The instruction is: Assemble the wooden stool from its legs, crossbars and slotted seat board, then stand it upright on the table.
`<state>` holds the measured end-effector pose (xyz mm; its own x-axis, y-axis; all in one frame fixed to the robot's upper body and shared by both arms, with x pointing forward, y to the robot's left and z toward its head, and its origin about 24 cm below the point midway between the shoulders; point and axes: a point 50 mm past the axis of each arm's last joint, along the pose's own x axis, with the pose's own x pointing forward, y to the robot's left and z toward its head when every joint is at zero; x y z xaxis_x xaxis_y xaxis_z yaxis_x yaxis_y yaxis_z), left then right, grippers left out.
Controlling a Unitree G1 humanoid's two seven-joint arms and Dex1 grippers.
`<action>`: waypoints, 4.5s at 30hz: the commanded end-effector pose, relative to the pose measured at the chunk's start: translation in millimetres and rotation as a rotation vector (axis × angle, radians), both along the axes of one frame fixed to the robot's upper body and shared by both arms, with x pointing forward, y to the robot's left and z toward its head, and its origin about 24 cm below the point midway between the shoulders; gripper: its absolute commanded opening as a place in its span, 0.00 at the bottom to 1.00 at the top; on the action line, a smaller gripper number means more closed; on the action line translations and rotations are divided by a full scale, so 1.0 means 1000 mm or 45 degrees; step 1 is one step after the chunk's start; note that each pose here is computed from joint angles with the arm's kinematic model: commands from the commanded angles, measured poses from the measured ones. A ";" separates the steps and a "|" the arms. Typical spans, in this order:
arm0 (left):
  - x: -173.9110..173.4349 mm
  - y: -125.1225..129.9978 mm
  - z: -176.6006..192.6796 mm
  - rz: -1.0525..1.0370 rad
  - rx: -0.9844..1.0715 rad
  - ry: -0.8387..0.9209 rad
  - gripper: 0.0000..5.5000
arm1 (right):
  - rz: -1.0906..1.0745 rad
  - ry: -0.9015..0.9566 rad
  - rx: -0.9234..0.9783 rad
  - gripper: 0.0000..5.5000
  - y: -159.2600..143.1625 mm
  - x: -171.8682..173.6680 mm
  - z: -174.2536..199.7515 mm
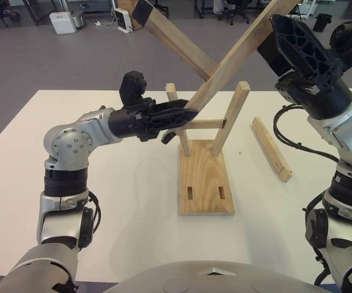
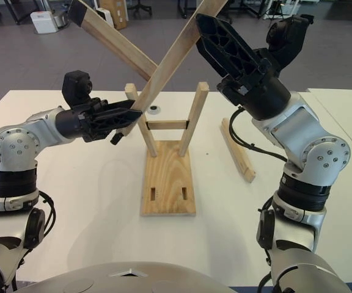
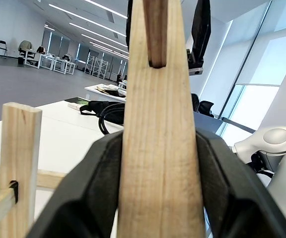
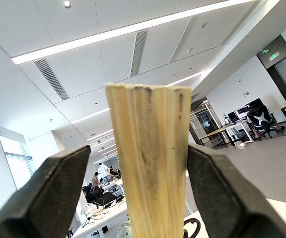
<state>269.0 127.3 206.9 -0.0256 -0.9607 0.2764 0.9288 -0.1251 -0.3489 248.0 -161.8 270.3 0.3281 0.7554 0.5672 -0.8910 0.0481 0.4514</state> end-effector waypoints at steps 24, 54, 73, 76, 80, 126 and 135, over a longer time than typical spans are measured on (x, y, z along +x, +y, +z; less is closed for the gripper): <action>-0.010 0.000 -0.007 -0.057 0.062 0.009 0.37 | 0.067 -0.008 -0.018 0.51 0.001 -0.002 -0.006; -0.031 0.082 -0.121 0.486 0.386 0.352 0.56 | -0.072 -0.272 -0.725 0.37 -0.037 -0.013 -0.048; -0.027 0.069 -0.127 0.425 0.428 0.296 0.56 | 0.072 -0.338 -0.885 0.37 -0.034 -0.002 -0.090; -0.028 0.068 -0.129 0.416 0.441 0.296 0.56 | 0.008 -0.317 -0.926 0.37 -0.030 -0.003 -0.095; -0.029 0.066 -0.131 0.410 0.449 0.296 0.56 | -0.050 -0.287 -0.922 0.37 -0.028 -0.002 -0.097; -0.038 0.064 -0.145 0.410 0.500 0.311 0.56 | -0.065 -0.431 -0.730 0.37 -0.049 -0.011 -0.088; -0.041 0.067 -0.149 0.377 0.557 0.297 0.56 | 0.012 -0.536 -0.775 0.37 -0.049 -0.016 -0.093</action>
<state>228.6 191.1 57.1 0.2850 -0.9463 -0.1524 0.7835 0.3216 -0.5318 234.0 -211.5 173.1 0.1932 0.9695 0.1509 -0.9808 0.1949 0.0033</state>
